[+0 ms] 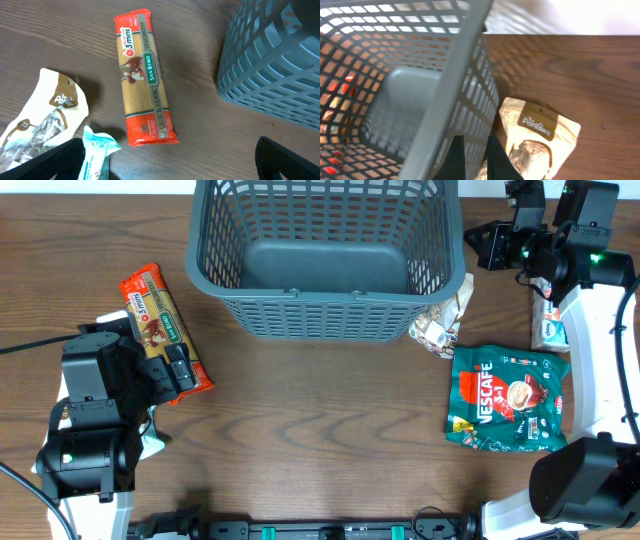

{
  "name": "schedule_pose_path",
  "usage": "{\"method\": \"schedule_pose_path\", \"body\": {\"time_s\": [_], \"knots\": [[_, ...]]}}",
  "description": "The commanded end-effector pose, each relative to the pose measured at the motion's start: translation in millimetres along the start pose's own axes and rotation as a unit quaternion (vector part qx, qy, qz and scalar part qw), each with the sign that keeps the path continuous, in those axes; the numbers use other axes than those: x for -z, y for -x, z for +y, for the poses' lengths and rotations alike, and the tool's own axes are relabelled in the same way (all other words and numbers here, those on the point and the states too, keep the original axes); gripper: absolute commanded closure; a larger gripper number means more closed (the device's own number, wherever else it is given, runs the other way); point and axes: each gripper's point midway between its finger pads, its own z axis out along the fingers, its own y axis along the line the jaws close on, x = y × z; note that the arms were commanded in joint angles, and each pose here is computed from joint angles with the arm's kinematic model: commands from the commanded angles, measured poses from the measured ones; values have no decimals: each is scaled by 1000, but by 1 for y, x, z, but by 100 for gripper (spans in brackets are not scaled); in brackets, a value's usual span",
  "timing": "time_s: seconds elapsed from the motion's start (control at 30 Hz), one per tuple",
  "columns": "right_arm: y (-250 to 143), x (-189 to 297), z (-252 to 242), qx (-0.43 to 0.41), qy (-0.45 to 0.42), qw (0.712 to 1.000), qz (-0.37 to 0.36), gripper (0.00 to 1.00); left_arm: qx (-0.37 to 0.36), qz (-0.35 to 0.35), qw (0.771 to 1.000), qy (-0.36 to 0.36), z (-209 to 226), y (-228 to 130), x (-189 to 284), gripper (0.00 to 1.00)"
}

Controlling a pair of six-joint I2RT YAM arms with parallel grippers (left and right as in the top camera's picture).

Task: Pack container

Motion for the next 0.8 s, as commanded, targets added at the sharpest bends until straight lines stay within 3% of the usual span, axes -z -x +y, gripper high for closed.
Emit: {"method": "schedule_pose_path", "body": {"time_s": [0.0,0.77], "knots": [[4,1,14,21,38,999,-6,99,1,-8,1000,7,3,6,4,1],[0,-6,52,66,100,993,0,99,-1,-8,1000,7,3,6,4,1]]}}
